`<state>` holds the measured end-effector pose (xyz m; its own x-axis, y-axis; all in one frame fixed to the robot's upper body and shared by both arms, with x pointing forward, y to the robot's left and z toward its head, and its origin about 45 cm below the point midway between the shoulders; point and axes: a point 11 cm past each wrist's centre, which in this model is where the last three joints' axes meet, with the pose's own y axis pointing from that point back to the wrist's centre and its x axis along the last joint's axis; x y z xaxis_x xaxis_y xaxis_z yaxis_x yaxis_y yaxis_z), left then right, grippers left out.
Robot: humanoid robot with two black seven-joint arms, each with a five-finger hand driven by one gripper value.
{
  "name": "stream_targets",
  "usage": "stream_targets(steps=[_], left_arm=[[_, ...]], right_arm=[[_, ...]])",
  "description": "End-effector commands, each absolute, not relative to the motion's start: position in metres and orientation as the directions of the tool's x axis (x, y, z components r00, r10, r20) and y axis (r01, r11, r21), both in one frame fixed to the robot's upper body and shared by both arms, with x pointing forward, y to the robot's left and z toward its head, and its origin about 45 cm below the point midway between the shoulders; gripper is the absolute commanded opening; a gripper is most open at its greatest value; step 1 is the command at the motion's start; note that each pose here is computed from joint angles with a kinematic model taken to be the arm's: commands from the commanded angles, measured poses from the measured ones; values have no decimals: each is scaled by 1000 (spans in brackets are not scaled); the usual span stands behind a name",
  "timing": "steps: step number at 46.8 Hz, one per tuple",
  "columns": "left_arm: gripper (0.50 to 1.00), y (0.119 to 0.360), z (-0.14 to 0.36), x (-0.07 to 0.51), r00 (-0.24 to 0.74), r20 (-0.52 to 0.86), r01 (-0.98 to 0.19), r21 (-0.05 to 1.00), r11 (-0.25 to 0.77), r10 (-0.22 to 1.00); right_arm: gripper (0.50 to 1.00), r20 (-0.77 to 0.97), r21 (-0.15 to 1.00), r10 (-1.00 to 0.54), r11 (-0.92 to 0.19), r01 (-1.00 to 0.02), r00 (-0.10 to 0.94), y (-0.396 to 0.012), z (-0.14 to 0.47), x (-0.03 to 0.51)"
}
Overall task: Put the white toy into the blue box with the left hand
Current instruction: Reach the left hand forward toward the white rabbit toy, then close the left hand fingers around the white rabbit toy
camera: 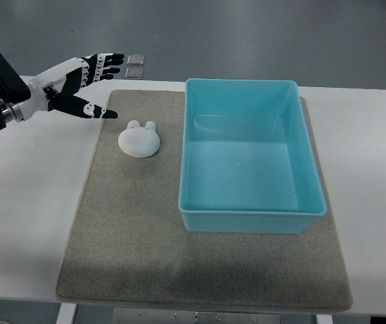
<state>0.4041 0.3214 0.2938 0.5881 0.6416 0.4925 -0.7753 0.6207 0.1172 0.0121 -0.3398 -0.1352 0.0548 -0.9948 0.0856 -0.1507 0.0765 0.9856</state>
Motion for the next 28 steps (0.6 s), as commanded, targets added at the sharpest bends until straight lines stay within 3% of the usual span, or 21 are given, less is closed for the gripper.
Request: stream_targets(steps=[1,9,15,28], left_arm=[[988,316,299,399,599,532,-756,130,641,598],[981,306,295,394,594,683,-717,209,665,426],[979,306,285,395,523,801,-731,246,636,292],[975,297,258,394,490,859,-721,307,621,145]], right_arm=[[936,85,986,-995,76,-151,55,-340,-135,12],[936,85,986,-995,76,-151,55,-340,-135,12],[936,85,985,-995,76,-152,55,-340,-135,13],[936,85,986,-995,76,-151,55,-340,-135,12]])
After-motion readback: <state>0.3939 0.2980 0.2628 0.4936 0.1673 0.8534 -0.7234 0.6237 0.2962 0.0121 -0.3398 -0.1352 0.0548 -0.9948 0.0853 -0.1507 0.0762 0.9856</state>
